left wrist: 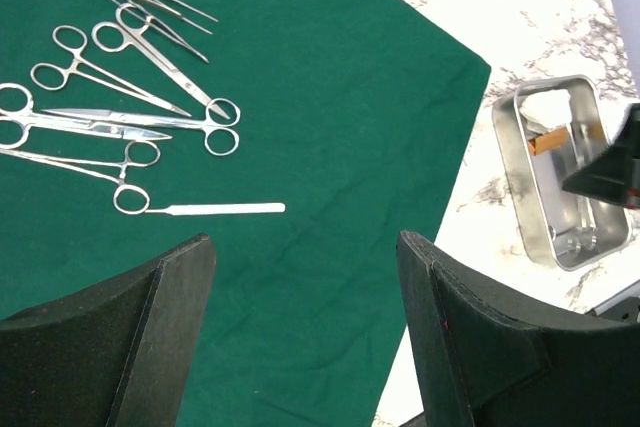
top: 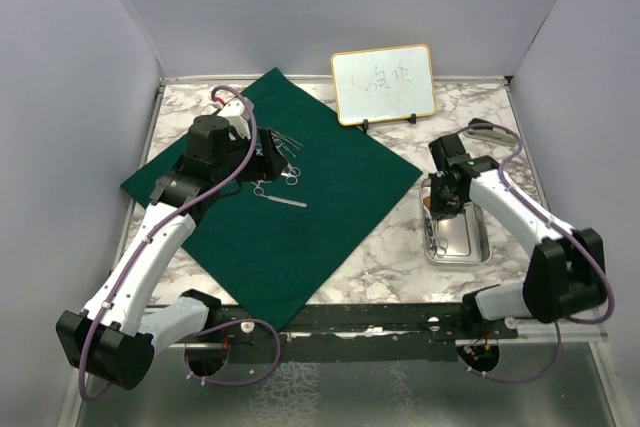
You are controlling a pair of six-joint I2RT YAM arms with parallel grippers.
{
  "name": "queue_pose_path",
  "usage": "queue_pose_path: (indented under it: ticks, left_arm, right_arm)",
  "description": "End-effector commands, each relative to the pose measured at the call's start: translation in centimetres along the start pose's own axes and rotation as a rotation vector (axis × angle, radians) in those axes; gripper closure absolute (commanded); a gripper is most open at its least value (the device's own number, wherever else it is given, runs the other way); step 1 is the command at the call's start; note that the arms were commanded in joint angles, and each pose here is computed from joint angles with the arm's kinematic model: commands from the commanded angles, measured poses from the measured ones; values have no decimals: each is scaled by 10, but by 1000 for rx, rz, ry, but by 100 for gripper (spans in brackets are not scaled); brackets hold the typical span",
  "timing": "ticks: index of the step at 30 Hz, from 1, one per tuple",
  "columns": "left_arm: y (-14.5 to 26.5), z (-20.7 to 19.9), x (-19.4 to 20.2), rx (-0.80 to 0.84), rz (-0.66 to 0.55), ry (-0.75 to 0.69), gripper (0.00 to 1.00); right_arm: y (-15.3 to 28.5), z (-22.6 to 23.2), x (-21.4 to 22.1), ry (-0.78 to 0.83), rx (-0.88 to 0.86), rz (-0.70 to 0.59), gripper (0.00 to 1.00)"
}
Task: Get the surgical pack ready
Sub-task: Place the medical item in the container.
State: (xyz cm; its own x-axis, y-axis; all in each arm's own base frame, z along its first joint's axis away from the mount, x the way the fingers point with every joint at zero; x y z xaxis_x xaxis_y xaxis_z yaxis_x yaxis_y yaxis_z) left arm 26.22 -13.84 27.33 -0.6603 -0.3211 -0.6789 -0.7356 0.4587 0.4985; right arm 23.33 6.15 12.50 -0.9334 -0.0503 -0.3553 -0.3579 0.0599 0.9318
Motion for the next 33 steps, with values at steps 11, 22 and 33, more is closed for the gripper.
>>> queue_pose_path:
  ticks: [11,22,33]
  left_arm:
    - [18,-13,2,123,-58,-35,24]
    - [15,-16,1,143,-63,-33,25]
    - [19,-14,-3,122,-76,-50,25]
  right_arm:
    - [-30,-8,-11,-4,159,128,99]
    - [-44,-14,-5,113,240,243,95]
    - [-53,-8,6,137,208,316,84]
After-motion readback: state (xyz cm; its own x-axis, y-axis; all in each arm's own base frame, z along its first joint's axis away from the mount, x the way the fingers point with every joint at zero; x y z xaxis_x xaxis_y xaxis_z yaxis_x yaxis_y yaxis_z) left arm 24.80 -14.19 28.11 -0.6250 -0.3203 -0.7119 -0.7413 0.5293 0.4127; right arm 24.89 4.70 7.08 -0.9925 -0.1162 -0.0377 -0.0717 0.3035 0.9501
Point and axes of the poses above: each gripper's point midway between its finger pads, its own y axis back along the fingers, its own z axis along the line the jaws close on, x = y × z, the point moved 4 cm from there along y, back along the fingers, and after that the axes turned 11 degrees about y, right-handed, at the moved point
